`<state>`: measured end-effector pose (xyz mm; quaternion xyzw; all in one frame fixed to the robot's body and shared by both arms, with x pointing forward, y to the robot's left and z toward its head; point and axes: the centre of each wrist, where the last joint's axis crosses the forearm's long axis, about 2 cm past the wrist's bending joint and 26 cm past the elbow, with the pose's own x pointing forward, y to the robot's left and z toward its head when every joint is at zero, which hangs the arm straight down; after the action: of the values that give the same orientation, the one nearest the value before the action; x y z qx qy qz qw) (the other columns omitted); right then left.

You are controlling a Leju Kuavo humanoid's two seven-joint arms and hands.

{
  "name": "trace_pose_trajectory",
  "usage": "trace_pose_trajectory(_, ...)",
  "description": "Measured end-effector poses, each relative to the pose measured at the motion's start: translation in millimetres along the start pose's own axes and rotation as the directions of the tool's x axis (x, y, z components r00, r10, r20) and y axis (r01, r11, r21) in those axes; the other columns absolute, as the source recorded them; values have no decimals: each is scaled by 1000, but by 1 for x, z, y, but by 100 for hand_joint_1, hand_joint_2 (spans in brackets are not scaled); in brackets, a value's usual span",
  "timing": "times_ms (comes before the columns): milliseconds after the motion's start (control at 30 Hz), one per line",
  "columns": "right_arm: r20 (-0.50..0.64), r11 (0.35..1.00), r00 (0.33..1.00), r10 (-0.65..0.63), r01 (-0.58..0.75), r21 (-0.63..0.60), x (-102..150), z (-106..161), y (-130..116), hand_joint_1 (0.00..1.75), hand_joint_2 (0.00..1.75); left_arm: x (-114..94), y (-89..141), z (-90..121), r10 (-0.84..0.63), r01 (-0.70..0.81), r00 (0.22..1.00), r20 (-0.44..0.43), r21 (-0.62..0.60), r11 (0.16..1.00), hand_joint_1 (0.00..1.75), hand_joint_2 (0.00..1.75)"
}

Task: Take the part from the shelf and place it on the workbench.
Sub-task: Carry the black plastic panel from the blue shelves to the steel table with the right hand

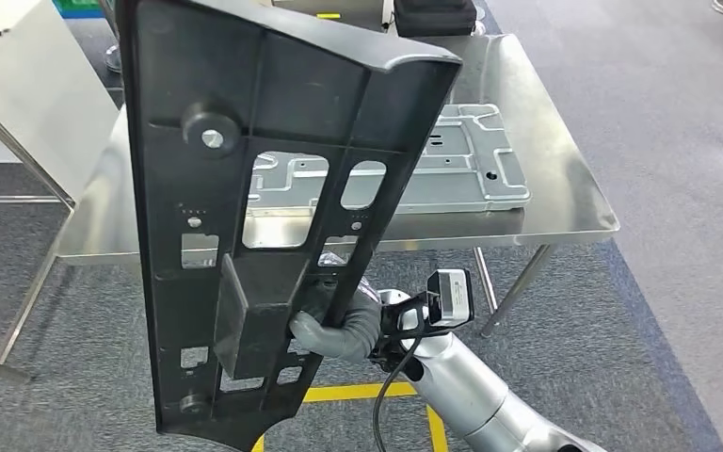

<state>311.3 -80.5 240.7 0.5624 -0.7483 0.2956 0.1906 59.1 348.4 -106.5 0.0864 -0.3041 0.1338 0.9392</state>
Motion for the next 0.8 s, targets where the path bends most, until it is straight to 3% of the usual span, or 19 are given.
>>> trace_pose_trajectory(633,15,1000,1000,11,-11,5,4,-6,-5,175,175,2,0,-1,1,-1,1000,6,0,1000,0,0)
trace_pose_trajectory(800,-9,996,997,72,-73,-61,8,7,-10,175,175,1,1,0,10,-10,1000,16,5,1000,0,0)
